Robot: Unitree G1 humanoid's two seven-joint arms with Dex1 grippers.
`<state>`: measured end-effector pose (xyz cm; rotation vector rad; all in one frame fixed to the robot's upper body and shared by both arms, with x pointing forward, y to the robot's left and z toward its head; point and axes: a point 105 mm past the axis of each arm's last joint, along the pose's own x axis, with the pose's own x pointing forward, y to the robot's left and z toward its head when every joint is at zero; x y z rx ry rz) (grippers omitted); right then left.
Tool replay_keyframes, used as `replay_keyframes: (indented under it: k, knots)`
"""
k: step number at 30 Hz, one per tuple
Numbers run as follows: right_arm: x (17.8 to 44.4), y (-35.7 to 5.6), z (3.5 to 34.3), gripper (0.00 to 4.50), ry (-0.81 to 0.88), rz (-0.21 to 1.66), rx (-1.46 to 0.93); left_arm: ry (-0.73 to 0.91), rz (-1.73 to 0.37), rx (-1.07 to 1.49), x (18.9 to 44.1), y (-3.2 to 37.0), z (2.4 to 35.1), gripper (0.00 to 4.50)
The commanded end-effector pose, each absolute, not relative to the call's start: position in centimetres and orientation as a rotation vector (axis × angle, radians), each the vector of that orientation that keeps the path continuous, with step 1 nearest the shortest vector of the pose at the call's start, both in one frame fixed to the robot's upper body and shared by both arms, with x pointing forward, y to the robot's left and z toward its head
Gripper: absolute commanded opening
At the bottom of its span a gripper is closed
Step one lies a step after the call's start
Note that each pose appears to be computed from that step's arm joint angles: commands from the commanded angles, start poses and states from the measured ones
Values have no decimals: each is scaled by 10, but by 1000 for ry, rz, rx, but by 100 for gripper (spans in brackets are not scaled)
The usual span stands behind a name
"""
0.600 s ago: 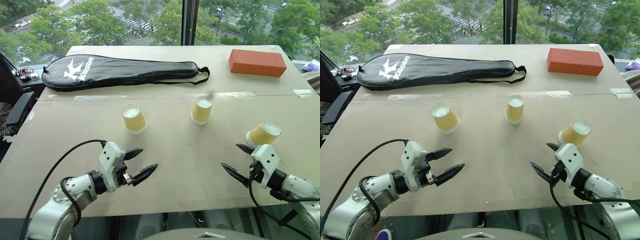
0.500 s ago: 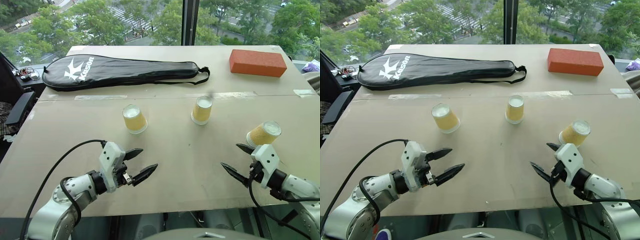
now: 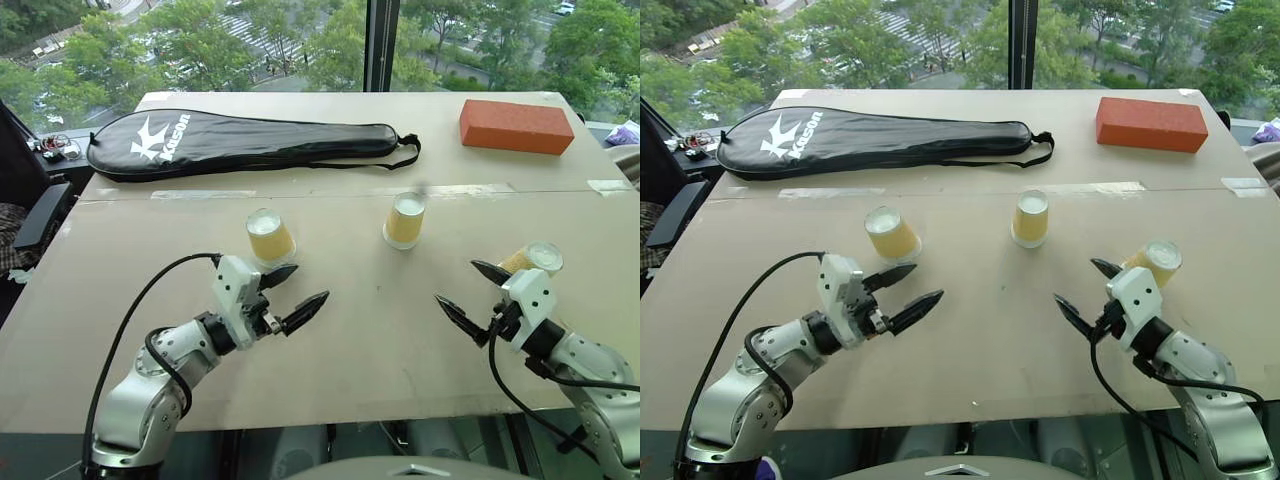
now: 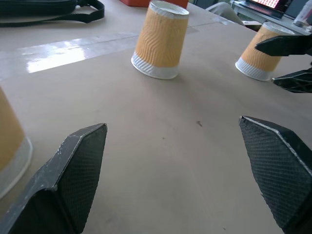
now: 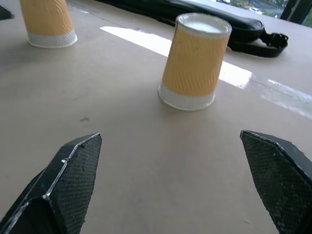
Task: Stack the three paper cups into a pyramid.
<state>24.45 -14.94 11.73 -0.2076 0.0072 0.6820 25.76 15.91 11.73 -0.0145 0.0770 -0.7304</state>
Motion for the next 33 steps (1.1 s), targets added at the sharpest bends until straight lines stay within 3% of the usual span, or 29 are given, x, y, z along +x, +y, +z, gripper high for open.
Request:
replay_keyframes:
  k: [1,5,9,18,22,24,27,33]
  knots:
    - [234,-130,138,450,-69,797,-157,4,-552,-9,272,188,134,446]
    - [219,-119,142,450,-91,945,-120,-4,-371,4,286,214,137,446]
    - [221,-115,148,450,-102,931,-107,-14,-400,31,291,211,142,446]
    - [221,-119,150,450,-110,877,-145,35,-448,111,339,201,133,446]
    - [218,-123,149,450,-113,837,-148,38,-515,135,351,197,131,272]
    - [217,-126,148,450,-114,809,-151,23,-624,104,348,185,137,211]
    - [216,-129,145,450,-112,781,-157,0,-876,22,329,154,150,211]
    - [213,-131,145,450,-112,748,-181,37,-1177,83,300,104,140,211]
